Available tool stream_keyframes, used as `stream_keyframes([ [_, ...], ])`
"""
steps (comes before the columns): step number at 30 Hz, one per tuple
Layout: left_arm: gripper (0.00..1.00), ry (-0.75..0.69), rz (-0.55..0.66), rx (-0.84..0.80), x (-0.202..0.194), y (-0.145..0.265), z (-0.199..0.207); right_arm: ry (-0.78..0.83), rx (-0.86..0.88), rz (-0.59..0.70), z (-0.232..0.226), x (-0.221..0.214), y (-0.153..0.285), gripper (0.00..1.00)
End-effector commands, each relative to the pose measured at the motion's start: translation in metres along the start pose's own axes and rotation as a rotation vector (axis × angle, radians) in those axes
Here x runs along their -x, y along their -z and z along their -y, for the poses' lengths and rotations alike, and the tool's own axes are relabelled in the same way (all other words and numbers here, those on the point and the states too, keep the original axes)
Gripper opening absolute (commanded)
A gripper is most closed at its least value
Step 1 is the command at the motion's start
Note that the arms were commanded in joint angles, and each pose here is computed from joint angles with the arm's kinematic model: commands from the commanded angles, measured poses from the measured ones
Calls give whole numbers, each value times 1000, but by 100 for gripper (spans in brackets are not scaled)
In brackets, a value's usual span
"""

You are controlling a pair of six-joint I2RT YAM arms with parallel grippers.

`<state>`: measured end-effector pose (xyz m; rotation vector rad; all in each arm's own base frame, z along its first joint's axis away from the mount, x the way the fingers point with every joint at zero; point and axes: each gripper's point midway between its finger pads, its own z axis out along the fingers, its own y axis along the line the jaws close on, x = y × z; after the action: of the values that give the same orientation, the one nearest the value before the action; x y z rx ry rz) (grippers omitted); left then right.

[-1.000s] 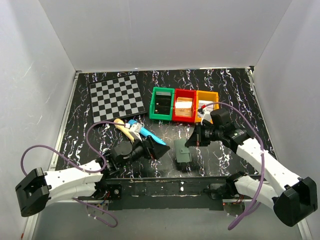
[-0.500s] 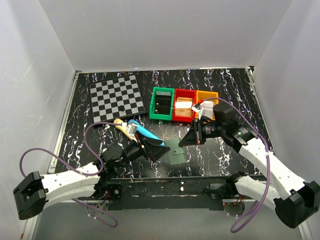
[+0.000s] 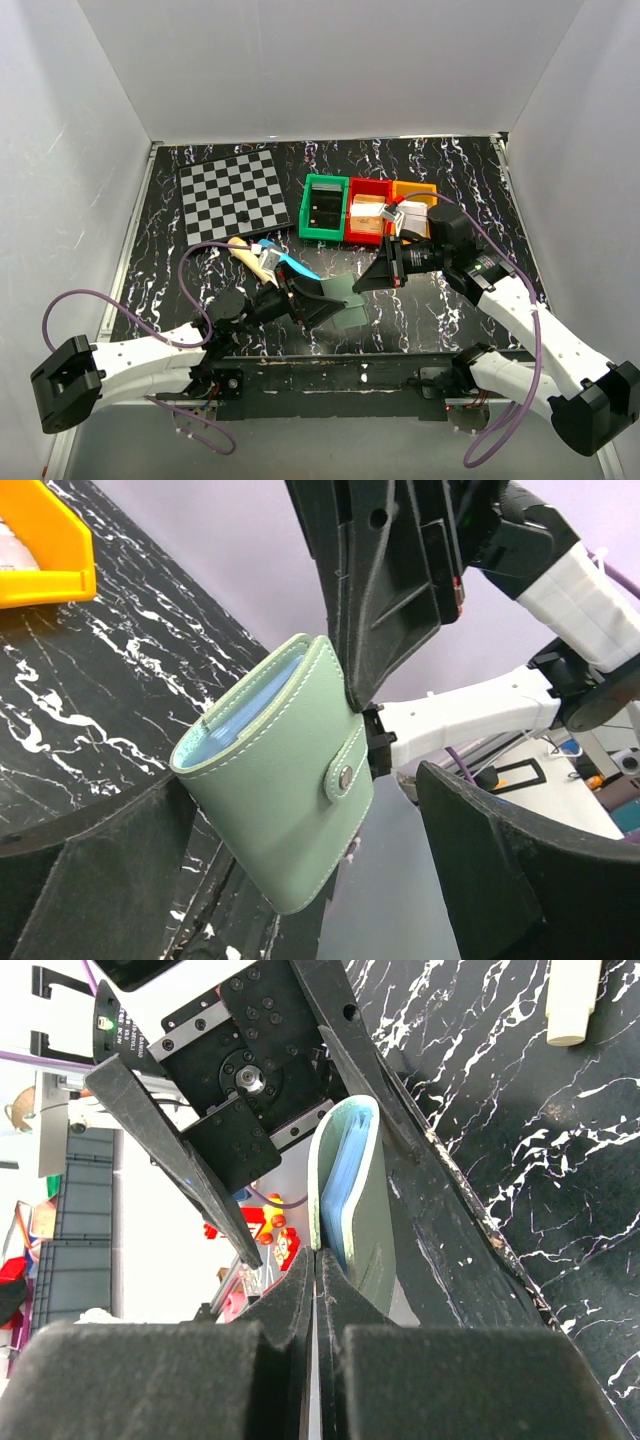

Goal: Take the credit cards out of the card holder
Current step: Pick up the card holder from the center of the board.

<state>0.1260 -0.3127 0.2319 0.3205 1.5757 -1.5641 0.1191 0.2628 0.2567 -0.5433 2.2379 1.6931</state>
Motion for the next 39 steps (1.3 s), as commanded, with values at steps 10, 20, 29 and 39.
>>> stream_keyframes([
  [10, 64, -1, 45, -82, 11, 7, 19, 52, 55, 1, -12, 2, 0, 1],
  [20, 41, 1, 23, -119, 10, 5, 28, 39, 42, 1, -7, 1, -2, 1],
  [29, 31, -1, 7, -109, 9, 4, 29, 30, 11, 2, -3, 0, -1, 1],
  [39, 26, -9, 30, -91, 20, 8, 32, 100, -94, 11, -2, 1, 12, 52],
])
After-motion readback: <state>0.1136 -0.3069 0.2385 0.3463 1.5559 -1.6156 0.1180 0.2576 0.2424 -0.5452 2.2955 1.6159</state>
